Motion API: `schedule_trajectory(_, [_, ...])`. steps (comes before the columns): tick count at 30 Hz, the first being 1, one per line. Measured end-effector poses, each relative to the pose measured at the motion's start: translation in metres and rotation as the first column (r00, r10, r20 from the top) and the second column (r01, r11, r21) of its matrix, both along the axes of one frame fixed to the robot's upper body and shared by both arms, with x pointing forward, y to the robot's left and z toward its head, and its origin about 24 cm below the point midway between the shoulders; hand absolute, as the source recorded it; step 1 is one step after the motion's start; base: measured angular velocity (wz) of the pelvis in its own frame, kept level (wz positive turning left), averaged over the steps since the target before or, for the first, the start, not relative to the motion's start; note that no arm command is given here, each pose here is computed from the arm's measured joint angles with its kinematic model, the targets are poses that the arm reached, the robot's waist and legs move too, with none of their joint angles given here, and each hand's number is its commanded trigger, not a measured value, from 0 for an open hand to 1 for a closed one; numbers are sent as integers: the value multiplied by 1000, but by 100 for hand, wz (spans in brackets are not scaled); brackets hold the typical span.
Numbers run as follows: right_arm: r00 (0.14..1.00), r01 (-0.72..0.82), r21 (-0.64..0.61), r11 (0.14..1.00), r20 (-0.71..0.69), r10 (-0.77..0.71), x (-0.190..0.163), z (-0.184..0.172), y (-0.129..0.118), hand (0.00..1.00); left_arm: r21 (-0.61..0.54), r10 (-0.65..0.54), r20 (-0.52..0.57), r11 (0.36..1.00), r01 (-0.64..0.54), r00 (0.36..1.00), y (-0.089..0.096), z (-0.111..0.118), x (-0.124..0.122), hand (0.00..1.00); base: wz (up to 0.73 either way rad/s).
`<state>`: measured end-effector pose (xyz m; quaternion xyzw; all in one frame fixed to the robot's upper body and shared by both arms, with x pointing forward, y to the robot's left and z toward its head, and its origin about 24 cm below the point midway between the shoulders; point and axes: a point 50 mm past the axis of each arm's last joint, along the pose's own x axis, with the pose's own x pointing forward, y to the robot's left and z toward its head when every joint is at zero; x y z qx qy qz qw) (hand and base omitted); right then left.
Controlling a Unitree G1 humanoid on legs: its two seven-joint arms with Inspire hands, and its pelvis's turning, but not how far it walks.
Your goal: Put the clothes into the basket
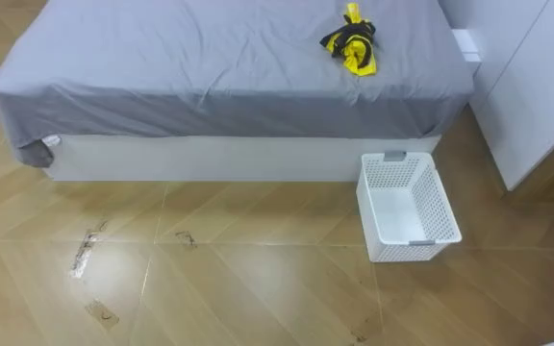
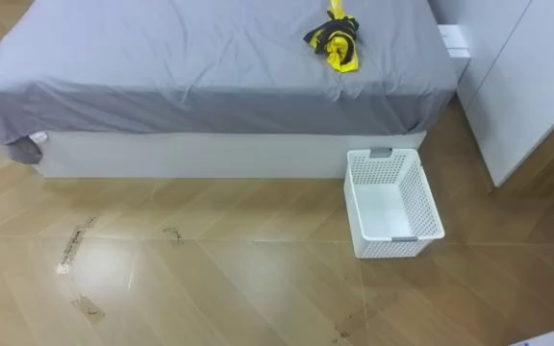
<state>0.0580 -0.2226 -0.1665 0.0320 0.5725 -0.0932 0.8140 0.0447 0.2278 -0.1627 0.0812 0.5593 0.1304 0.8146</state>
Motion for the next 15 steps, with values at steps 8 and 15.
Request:
schedule_trajectory(8, [1000,3,2,1000,-6,-3,-2,0,0,0,11,2,0,1000,-2,1000,0,0,0,0,0])
schedule_trajectory(15, [1000,-3,15,1000,-2,3,-1,0,1,0,-4,4,1,1000,-4,1000,0,0,0,0,0])
